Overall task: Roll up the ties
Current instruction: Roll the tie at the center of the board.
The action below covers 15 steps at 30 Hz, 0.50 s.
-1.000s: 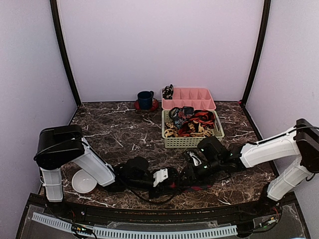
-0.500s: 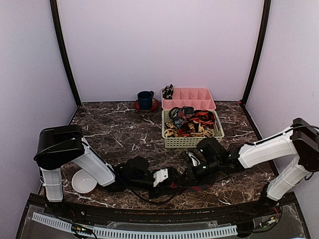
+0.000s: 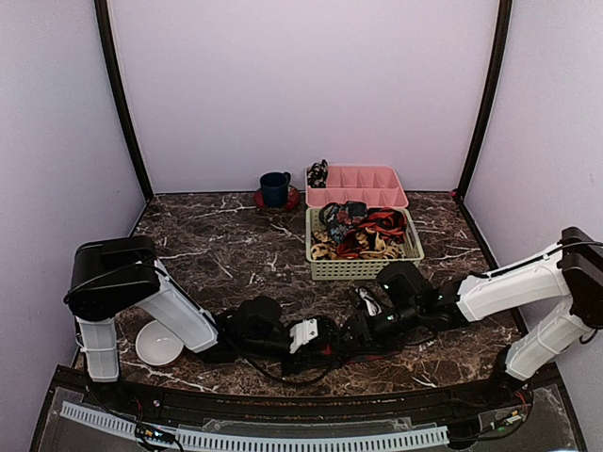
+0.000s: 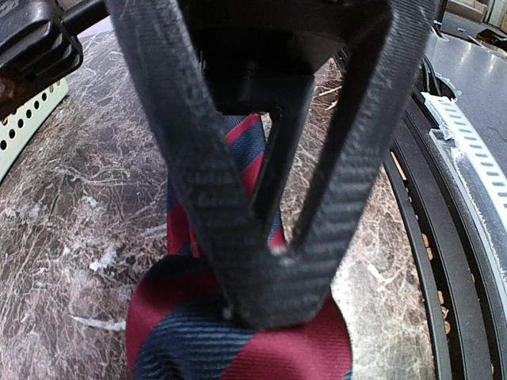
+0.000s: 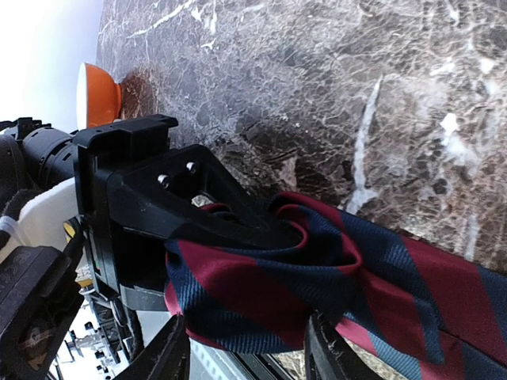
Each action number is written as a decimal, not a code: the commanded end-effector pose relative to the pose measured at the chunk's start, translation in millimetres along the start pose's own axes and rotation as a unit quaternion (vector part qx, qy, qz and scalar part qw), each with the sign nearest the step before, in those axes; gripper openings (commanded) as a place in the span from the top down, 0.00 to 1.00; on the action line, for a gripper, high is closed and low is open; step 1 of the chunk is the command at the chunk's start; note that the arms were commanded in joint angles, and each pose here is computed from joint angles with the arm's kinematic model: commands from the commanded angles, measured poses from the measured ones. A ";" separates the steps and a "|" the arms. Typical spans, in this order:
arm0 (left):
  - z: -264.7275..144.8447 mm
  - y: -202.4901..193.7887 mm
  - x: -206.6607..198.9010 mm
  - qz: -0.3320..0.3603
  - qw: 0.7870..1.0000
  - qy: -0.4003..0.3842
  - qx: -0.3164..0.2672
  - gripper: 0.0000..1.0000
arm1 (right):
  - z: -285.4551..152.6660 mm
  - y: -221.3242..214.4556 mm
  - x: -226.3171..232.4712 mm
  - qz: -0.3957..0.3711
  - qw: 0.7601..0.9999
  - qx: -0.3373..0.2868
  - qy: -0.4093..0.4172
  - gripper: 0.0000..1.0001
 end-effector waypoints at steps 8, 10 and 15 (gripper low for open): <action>-0.7 -60.3 5.8 -0.035 0.993 0.018 0.109 0.84 | 18.2 -1.5 -8.1 -0.005 1.000 0.018 -0.016 0.79; -0.8 -60.9 6.3 -0.035 0.993 0.019 0.109 0.84 | 17.7 -5.2 -14.7 -0.003 0.999 0.020 -0.028 0.96; -0.9 -59.3 6.2 -0.035 0.994 0.017 0.104 0.82 | 14.4 -15.1 -25.0 0.008 0.999 0.022 -0.033 1.00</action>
Point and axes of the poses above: each gripper's point midway between its finger pads, its own z axis out along the fingers, its own x axis along the line the jaws close on, y = z × x, the point moved 3 cm from there along -z, back along the fingers, and after that the axes turned 14 degrees about -z, right-handed, at the moved point
